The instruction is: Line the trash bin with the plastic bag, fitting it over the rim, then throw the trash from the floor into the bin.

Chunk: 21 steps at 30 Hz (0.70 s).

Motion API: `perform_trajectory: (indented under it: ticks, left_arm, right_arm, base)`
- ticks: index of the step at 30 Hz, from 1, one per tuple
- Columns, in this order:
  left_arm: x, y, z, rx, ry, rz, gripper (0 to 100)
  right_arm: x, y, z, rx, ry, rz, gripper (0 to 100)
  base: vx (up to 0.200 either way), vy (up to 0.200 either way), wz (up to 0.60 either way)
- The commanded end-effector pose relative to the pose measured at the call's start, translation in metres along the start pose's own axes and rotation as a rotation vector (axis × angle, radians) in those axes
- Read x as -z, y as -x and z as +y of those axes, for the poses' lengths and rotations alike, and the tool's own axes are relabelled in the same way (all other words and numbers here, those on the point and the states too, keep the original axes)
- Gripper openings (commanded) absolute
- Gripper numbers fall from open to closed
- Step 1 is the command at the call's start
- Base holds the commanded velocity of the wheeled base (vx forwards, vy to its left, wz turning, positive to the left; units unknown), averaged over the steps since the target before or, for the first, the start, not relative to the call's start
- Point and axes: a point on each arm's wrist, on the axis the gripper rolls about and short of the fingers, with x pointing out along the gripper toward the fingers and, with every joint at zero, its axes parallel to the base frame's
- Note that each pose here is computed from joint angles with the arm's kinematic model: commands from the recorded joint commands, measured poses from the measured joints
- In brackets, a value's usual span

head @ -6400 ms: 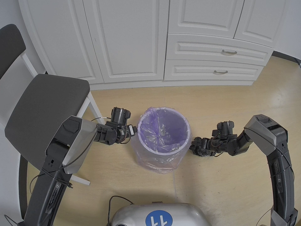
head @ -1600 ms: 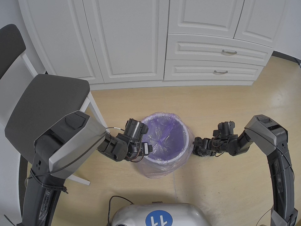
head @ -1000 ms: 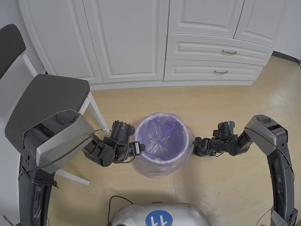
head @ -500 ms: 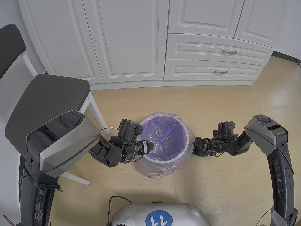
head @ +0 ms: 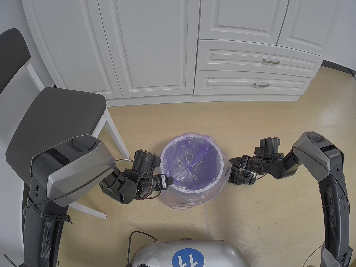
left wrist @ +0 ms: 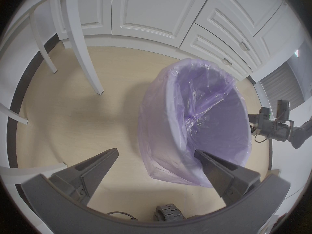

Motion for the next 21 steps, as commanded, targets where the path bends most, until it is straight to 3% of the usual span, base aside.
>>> perform_trajectory:
  ticks: [1, 2, 5, 12, 16, 18, 21]
  left_arm:
    - [-0.010, 0.005, 0.005, 0.007, 0.019, -0.029, 100]
    - [-0.011, 0.005, 0.006, 0.007, 0.021, -0.032, 100]
    - [-0.015, 0.013, 0.004, 0.029, 0.068, -0.067, 100]
    - [-0.020, 0.038, -0.002, 0.082, 0.084, -0.108, 100]
    - [-0.022, 0.042, -0.005, 0.083, 0.073, -0.118, 100]
    - [-0.025, 0.047, -0.006, 0.084, 0.074, -0.126, 100]
    - [-0.025, 0.052, -0.005, 0.074, 0.074, -0.133, 100]
  right_arm:
    - [-0.043, 0.033, 0.034, -0.048, -0.023, -0.106, 100]
    - [-0.043, 0.034, 0.035, -0.048, -0.023, -0.106, 100]
    - [-0.055, 0.062, 0.071, -0.102, -0.002, -0.129, 100]
    - [-0.016, 0.068, 0.136, -0.085, 0.057, -0.095, 100]
    - [0.010, 0.055, 0.151, -0.045, 0.082, -0.060, 100]
    - [0.033, 0.040, 0.155, 0.006, 0.114, -0.038, 100]
    - [0.042, 0.027, 0.149, 0.093, 0.189, -0.056, 100]
  base:
    - [0.000, 0.000, 0.00]
    - [0.000, 0.000, 0.00]
    - [0.000, 0.000, 0.00]
    - [0.000, 0.000, 0.00]
    - [0.000, 0.000, 0.00]
    - [0.000, 0.000, 0.00]
    - [0.000, 0.000, 0.00]
